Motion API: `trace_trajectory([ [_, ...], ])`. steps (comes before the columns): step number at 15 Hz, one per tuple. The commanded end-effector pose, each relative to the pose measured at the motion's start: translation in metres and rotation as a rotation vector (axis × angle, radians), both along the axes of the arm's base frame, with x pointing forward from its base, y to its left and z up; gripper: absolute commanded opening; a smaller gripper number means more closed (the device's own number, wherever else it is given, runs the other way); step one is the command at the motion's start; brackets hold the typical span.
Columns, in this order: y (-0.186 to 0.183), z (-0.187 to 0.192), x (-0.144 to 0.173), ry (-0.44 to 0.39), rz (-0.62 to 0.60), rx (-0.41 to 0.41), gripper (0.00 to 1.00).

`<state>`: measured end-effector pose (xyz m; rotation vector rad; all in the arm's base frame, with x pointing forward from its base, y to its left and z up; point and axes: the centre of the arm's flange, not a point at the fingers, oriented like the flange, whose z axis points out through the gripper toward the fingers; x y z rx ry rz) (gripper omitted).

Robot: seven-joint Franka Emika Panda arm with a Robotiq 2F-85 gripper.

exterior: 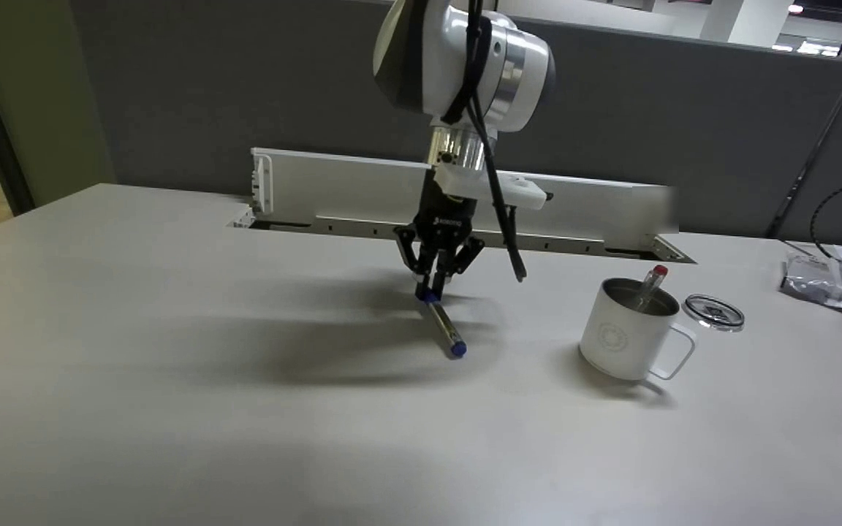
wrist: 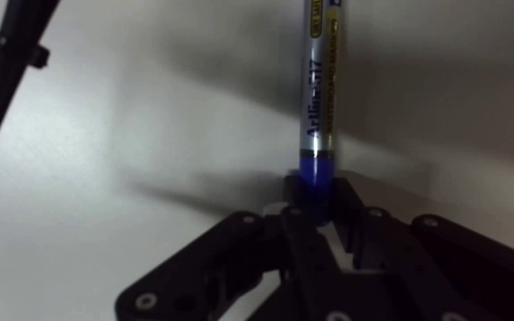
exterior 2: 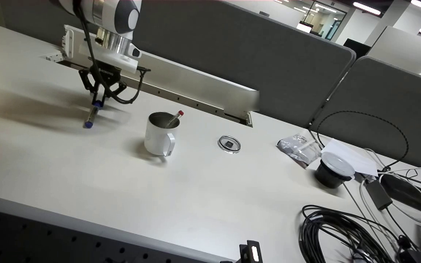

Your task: Take the blue marker from the cup and put it on the table

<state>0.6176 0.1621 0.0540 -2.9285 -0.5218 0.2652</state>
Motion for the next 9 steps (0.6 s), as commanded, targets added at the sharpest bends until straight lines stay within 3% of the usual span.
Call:
trace_trajectory([
  [1,0.016,0.017,0.005,-0.017,0.02,-0.054,0.57],
  [8,-0.021,0.123,-0.009,-0.038,0.065,-0.153,0.97],
  [9,-0.03,0.136,-0.012,-0.035,0.068,-0.172,0.99],
])
